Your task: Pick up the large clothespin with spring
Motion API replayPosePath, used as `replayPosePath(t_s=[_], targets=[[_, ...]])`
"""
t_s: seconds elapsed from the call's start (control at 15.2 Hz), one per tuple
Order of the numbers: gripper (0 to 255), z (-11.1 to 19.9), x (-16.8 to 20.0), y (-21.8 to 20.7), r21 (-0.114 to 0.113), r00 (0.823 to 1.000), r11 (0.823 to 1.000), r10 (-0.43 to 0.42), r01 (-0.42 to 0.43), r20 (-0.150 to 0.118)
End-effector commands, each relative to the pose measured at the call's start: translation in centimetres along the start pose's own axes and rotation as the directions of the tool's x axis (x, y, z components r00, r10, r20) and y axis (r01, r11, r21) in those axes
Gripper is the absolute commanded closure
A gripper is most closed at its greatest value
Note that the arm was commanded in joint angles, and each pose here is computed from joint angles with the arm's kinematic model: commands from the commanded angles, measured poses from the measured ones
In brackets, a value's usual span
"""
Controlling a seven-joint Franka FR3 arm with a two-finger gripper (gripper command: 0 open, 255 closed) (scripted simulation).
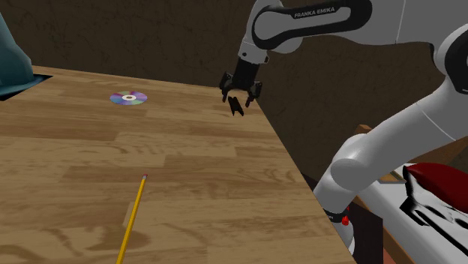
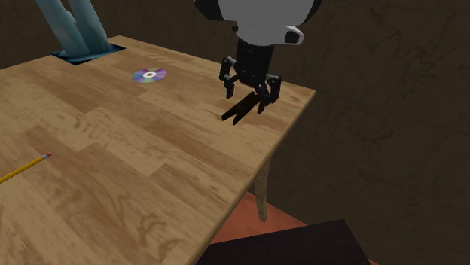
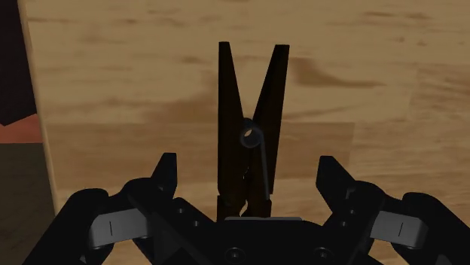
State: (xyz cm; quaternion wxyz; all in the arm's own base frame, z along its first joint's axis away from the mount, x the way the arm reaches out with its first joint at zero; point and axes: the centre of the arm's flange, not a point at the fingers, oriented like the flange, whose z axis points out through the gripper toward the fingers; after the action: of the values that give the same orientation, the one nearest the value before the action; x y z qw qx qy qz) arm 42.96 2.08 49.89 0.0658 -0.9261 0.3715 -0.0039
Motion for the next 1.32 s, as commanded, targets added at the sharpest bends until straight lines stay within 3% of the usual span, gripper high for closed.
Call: replayPosePath(t_s=[0.0, 0.07, 0.66, 1.25], targets=[[0, 0.4, 0.1, 0.1, 0.001, 1.000, 1.000, 0.000, 0.000, -0.001], [255, 0.4, 0.1, 0.0, 0.001, 1.000, 1.000, 0.000, 0.000, -0.001], [255, 0.4, 0.1, 0.1, 0.001, 1.000, 1.000, 0.000, 0.000, -0.001], [255, -4.4, -0.1, -0.5, 0.001, 1.000, 1.000, 0.000, 0.000, -0.001]])
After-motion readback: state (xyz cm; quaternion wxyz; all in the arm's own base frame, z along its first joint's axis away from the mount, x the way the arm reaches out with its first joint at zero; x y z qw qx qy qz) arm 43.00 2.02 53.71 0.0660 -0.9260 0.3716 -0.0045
